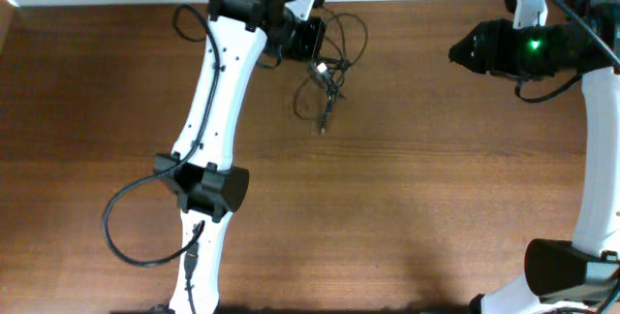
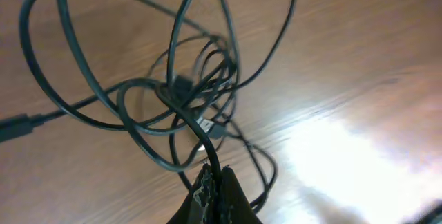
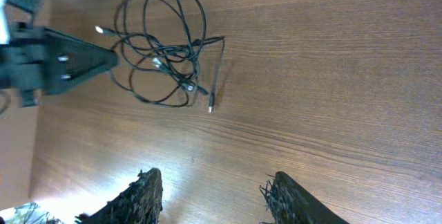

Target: Untangle cables

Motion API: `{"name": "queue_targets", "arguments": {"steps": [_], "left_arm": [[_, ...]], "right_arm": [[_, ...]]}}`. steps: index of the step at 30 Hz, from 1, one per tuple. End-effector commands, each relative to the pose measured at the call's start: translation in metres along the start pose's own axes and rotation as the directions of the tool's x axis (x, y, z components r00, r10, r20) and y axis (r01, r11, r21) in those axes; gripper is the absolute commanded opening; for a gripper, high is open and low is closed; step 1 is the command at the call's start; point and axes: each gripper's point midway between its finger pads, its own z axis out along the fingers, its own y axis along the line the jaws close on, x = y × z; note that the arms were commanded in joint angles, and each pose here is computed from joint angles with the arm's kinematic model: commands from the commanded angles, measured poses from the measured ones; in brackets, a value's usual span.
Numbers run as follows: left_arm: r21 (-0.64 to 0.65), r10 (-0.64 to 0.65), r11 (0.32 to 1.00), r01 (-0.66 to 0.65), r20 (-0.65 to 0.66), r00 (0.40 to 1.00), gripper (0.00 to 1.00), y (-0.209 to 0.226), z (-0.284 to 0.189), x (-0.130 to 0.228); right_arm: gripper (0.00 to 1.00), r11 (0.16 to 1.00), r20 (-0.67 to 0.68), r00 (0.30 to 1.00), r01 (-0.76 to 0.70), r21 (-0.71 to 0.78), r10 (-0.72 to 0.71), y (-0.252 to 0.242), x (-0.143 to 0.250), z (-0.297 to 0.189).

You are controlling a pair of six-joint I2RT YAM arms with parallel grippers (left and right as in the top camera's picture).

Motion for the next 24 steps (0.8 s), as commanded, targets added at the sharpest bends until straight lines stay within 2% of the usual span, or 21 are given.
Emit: {"name": "queue_targets", "arguments": {"steps": [1, 3, 5, 6, 10, 11, 13, 14, 16, 17, 19, 21, 23, 24], "left_arm": [[0.262, 0.063, 0.96, -0.1, 0.148, 0.987, 0.0, -0.05, -0.051, -0.02], [0.463, 0.037, 0.878, -0.122, 0.189, 0.981, 0.0, -0.068, -0.079, -0.024], [0.626, 0.003, 0.768, -0.135, 0.207, 0.978, 0.0, -0.076, -0.107, -0.025], [0.663, -0.006, 0.736, -0.138, 0.211, 0.978, 0.0, -0.077, -0.115, -0.024], [0.666, 0.001, 0.73, -0.156, 0.227, 0.974, 0.0, -0.078, -0.116, -0.027], [0.674, 0.003, 0.721, -0.161, 0.229, 0.973, 0.0, -0.08, -0.118, -0.027], [0.753, 0.012, 0.628, -0.197, 0.243, 0.97, 0.0, -0.095, -0.134, -0.025], [0.8, 0.016, 0.56, -0.217, 0.251, 0.968, 0.0, -0.103, -0.146, -0.023], [0.858, 0.019, 0.45, -0.249, 0.269, 0.963, 0.0, -0.11, -0.166, -0.021], [0.871, -0.002, 0.428, -0.241, 0.268, 0.963, 0.0, -0.102, -0.176, -0.023], [0.878, -0.087, 0.451, -0.159, 0.221, 0.971, 0.0, -0.073, -0.187, -0.032], [0.875, -0.121, 0.465, -0.135, 0.214, 0.969, 0.0, -0.059, -0.193, -0.037], [0.859, -0.136, 0.487, -0.156, 0.251, 0.958, 0.0, -0.045, -0.206, -0.044], [0.848, -0.138, 0.5, -0.175, 0.278, 0.951, 0.0, -0.038, -0.213, -0.047]], "right_arm": [[0.51, 0.998, -0.078, 0.995, 0.051, -0.04, -0.054, 0.018, 0.006, 0.035], [0.5, 0.979, -0.079, 0.988, 0.12, -0.162, -0.134, 0.06, 0.002, 0.064], [0.5, 0.977, -0.06, 0.993, 0.083, -0.195, -0.097, 0.083, -0.01, 0.093], [0.5, 0.975, -0.05, 0.998, 0.033, -0.218, -0.045, 0.092, -0.019, 0.109], [0.51, 0.938, -0.066, 0.996, 0.031, -0.345, -0.057, 0.138, -0.017, 0.139], [0.5, 0.938, -0.065, 0.998, -0.005, -0.347, -0.019, 0.147, -0.02, 0.147], [0.5, 0.95, -0.055, 0.995, -0.091, -0.297, 0.079, 0.144, -0.027, 0.16], [0.5, 0.956, -0.059, 0.99, -0.141, -0.259, 0.13, 0.137, -0.028, 0.172], [0.5, 0.963, -0.09, 0.982, -0.182, -0.197, 0.167, 0.121, -0.022, 0.19], [0.5, 0.97, -0.088, 0.979, -0.193, -0.147, 0.182, 0.111, -0.019, 0.195], [0.5, 0.984, -0.069, 0.983, -0.174, -0.05, 0.17, 0.091, -0.017, 0.197], [0.5, 0.988, -0.055, 0.986, -0.156, 0.014, 0.157, 0.079, -0.015, 0.197], [0.5, 0.983, -0.058, 0.986, -0.147, 0.108, 0.154, 0.059, -0.009, 0.197], [0.45, 0.978, -0.076, 0.984, -0.148, 0.149, 0.16, 0.048, -0.004, 0.196]]}}
